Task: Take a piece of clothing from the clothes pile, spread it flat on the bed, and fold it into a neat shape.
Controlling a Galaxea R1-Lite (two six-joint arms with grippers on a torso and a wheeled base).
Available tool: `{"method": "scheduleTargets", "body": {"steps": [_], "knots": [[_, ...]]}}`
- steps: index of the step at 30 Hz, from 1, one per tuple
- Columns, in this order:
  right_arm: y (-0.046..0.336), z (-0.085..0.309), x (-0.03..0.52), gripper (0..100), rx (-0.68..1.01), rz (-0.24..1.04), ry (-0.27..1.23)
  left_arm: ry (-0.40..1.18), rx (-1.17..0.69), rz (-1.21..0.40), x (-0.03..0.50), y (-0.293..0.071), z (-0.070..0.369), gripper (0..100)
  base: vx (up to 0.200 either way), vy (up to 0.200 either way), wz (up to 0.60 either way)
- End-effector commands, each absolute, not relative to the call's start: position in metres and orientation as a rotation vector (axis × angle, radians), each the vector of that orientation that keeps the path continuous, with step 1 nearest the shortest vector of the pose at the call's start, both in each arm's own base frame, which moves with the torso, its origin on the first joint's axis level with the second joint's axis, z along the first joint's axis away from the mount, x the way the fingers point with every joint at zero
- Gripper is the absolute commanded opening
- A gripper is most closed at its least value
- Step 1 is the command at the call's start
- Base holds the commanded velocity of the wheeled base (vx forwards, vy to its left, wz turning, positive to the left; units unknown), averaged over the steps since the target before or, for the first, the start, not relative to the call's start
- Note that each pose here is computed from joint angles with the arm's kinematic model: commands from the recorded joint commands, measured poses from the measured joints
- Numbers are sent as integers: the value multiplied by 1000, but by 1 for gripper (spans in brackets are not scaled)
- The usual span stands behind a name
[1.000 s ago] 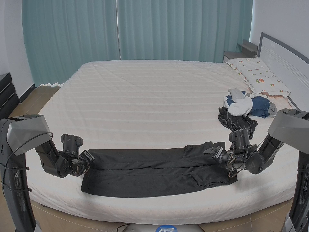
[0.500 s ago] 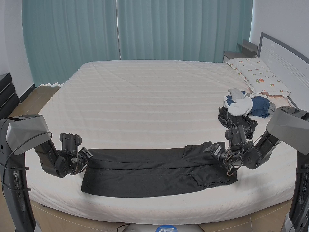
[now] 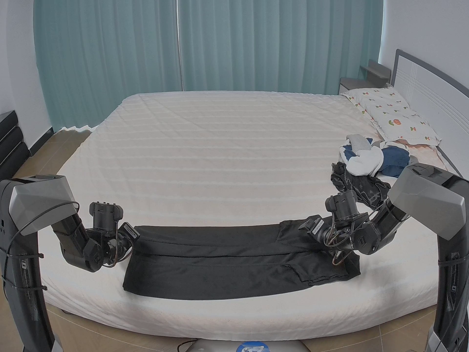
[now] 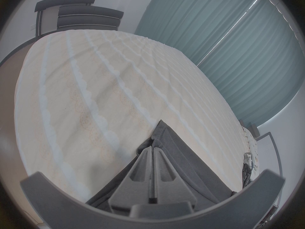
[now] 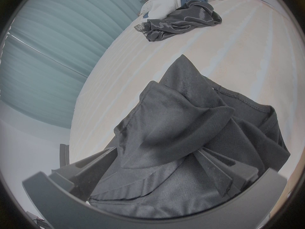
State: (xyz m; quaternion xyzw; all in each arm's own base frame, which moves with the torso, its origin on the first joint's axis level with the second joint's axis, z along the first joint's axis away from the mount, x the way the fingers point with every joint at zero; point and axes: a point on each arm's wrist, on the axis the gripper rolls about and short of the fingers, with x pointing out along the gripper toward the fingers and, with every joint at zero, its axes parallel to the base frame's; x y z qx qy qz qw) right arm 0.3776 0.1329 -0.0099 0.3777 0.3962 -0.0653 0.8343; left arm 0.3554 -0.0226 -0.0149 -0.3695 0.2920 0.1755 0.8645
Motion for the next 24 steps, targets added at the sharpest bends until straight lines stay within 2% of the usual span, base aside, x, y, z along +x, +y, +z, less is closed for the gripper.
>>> {"method": "scheduleTargets", "body": {"steps": [1,5,6,11,24], "knots": [[134,-16,381,100,796,-144,841,610,-775,368,355,-22,-14,0,0,0,0],[135,-15,382,100,790,-158,823,605,-785,369,356,-22,-14,0,0,0,0],[135,-16,383,0,788,-164,818,605,-786,370,356,-22,-14,0,0,0,0],[136,-18,384,0,770,-197,798,586,-790,363,357,-23,-12,0,0,0,0],[139,6,390,0,794,-164,727,528,-803,339,367,-23,-4,0,0,0,0]]}}
